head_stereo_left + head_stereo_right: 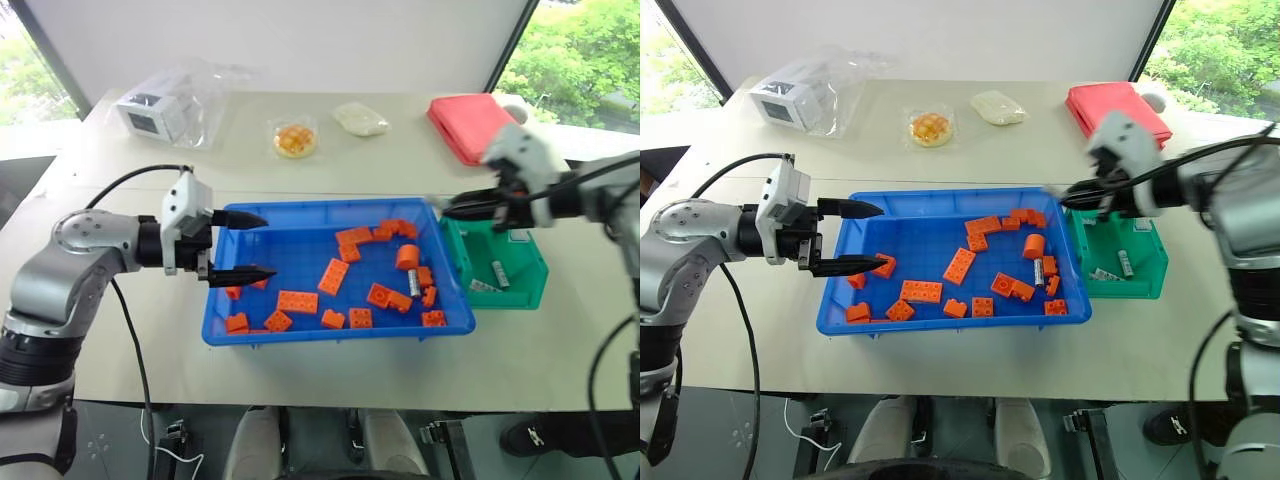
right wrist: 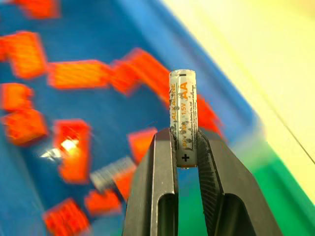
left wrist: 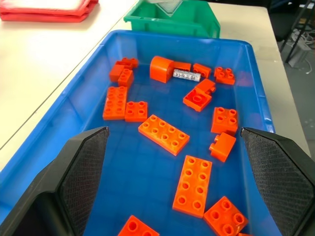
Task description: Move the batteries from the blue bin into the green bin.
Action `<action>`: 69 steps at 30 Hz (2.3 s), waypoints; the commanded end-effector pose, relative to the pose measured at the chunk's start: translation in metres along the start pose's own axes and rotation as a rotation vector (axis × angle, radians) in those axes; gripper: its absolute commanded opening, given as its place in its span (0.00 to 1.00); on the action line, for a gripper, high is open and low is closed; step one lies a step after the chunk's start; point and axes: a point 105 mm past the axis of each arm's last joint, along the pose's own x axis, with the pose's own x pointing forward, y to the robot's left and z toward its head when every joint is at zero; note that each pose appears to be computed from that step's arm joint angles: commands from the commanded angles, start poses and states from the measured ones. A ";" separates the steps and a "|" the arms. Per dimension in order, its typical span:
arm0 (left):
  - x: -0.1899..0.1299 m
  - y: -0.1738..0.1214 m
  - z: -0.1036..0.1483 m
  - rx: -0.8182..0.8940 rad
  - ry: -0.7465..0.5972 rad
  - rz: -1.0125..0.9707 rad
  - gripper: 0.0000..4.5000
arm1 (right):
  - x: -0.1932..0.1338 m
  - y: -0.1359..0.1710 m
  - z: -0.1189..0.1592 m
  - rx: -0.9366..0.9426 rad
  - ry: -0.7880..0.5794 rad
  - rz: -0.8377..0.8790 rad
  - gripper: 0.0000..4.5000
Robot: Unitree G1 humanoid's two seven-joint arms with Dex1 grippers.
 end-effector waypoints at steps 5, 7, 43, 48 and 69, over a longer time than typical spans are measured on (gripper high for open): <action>0.010 0.008 0.013 0.070 -0.031 -0.039 1.00 | -0.023 -0.017 -0.045 0.103 0.083 -0.193 0.31; 0.012 0.008 0.013 0.073 -0.033 -0.050 1.00 | -0.021 -0.018 -0.043 0.067 0.084 -0.209 0.53; -0.003 0.000 0.015 0.070 -0.033 0.079 1.00 | 0.091 0.060 -0.035 -0.498 0.277 0.464 0.76; -0.003 0.003 0.016 0.076 -0.032 0.083 1.00 | 0.094 0.064 -0.036 -0.504 0.279 0.460 0.99; 0.005 0.009 0.020 0.091 -0.042 0.064 1.00 | 0.104 0.054 -0.057 -0.582 0.385 0.444 0.99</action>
